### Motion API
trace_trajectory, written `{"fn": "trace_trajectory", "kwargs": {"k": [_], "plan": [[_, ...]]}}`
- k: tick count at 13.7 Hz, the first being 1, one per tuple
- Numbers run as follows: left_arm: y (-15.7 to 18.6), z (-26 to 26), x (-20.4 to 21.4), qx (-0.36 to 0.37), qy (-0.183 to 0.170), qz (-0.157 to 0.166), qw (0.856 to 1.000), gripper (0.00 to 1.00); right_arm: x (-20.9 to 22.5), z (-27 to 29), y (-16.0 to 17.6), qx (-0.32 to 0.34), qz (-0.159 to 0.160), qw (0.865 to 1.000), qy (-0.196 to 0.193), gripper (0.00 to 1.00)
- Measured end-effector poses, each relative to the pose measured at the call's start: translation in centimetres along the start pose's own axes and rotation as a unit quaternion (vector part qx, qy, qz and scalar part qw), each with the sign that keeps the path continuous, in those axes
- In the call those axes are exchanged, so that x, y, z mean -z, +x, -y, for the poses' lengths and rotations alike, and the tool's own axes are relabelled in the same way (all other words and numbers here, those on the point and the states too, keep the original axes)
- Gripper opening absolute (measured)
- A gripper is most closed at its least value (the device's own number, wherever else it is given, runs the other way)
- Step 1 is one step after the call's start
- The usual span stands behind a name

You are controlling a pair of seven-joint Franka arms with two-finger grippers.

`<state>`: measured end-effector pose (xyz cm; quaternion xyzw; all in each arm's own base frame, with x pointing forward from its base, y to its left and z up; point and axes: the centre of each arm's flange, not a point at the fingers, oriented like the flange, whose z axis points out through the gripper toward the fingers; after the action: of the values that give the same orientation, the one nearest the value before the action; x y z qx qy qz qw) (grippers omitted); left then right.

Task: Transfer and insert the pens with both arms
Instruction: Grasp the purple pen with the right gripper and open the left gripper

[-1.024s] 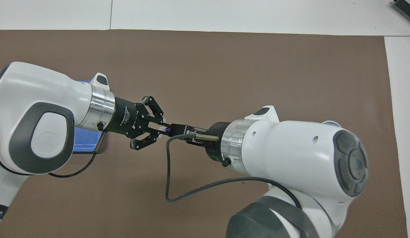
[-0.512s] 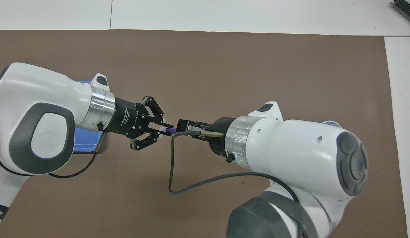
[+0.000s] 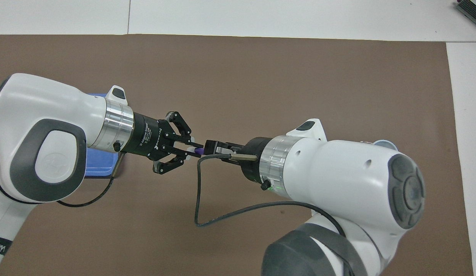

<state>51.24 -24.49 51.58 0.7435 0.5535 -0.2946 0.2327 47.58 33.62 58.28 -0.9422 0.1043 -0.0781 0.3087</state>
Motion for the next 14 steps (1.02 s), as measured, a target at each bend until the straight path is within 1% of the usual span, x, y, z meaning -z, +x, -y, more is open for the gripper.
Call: {"fn": "trace_trajectory", "kwargs": {"k": [1,2,3,4,5,6,7,13,14], "plan": [[-0.01,0.00,0.00,0.000,0.000,0.000,1.000,0.17,0.00,0.00,0.00,0.001,0.000,1.000,0.000,0.60],[-0.01,0.00,0.00,0.000,0.000,0.001,1.000,0.17,0.00,0.00,0.00,0.003,0.000,1.000,0.000,0.52],[0.00,0.00,-0.01,0.001,0.000,0.001,1.000,0.17,0.00,0.00,0.00,0.006,0.000,1.000,0.000,0.50],[0.00,0.00,-0.01,0.001,0.000,0.001,1.000,0.17,0.00,0.00,-0.01,0.009,0.000,1.000,0.000,0.46],[-0.01,0.00,0.00,0.001,0.000,0.001,1.000,0.17,-0.01,0.00,-0.01,0.009,0.000,1.000,0.000,0.36],[-0.01,0.00,0.01,0.001,-0.001,0.001,1.000,0.17,-0.01,0.00,-0.01,0.009,0.000,1.000,0.000,0.22],[-0.01,0.01,-0.02,0.001,0.000,0.002,1.000,0.17,0.02,0.04,-0.03,0.009,0.000,1.000,0.000,0.17],[0.03,0.02,-0.06,0.002,-0.001,0.002,1.000,0.17,0.01,0.02,-0.03,0.009,0.000,1.000,0.000,0.17],[0.05,0.03,-0.07,0.003,-0.001,0.002,1.000,0.23,-0.01,0.02,-0.05,0.009,0.000,1.000,0.000,0.17]]}}
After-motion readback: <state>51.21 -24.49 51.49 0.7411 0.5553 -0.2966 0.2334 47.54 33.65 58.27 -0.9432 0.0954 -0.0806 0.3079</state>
